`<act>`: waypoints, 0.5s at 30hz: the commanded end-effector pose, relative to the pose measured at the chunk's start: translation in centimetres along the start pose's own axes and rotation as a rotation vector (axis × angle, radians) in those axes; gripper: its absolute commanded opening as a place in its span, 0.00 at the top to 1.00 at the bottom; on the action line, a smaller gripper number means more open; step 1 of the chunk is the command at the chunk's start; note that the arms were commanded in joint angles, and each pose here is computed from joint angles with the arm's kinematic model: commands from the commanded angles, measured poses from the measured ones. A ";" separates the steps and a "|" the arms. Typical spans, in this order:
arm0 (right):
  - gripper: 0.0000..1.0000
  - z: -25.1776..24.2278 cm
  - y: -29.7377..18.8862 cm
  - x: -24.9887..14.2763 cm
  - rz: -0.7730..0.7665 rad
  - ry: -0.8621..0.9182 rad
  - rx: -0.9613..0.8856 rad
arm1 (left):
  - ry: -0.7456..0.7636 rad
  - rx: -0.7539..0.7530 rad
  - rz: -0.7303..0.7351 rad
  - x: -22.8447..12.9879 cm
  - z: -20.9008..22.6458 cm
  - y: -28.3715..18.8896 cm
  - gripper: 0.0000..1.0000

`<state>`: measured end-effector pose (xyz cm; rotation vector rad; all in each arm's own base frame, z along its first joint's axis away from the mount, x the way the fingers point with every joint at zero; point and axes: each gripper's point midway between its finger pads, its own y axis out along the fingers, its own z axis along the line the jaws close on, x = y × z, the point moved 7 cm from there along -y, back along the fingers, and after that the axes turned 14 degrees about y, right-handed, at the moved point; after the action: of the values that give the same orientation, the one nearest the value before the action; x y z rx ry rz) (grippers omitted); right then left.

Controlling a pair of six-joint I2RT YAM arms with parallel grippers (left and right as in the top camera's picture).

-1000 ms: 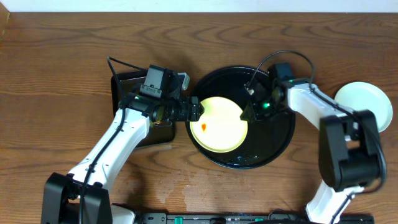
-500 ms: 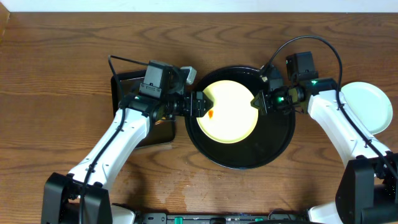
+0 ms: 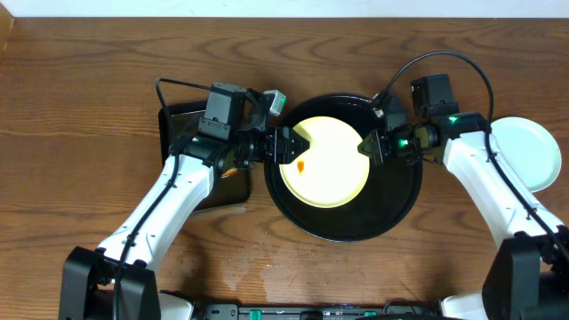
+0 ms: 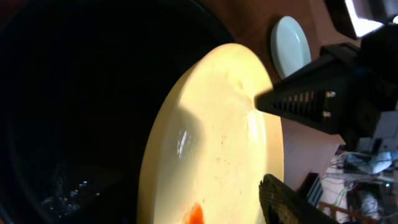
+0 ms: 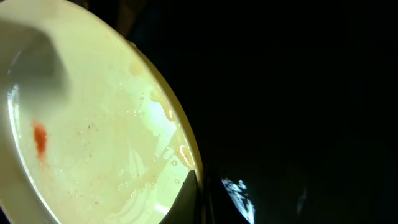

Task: Clean dirty plates on tray and stack at the side
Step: 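Hold the yellow plate's rims with both grippers over the black tray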

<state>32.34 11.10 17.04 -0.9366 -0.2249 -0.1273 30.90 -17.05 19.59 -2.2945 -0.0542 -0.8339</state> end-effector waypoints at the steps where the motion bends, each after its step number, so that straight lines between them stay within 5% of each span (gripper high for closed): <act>1: 0.99 1.3 -1.8 0.2 -0.053 -0.040 0.036 | 0.001 -0.021 0.001 0.2 -0.2 0.1 0.39; 4: 0.99 1.8 -2.4 0.2 -0.073 -0.054 0.041 | 0.002 -0.021 -0.001 0.3 -0.2 0.1 0.72; 8: 0.99 2.0 -2.8 -0.1 -0.071 -0.054 0.049 | -0.021 -0.022 -0.005 0.4 -0.2 0.1 0.92; 15: 0.99 2.0 -2.7 -0.2 -0.061 -0.048 0.047 | -0.029 -0.025 -0.007 0.4 -0.3 0.1 0.93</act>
<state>31.66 10.76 19.28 -0.9443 -0.2810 -0.1654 30.87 -17.12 19.69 -2.3221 -0.0599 -0.8090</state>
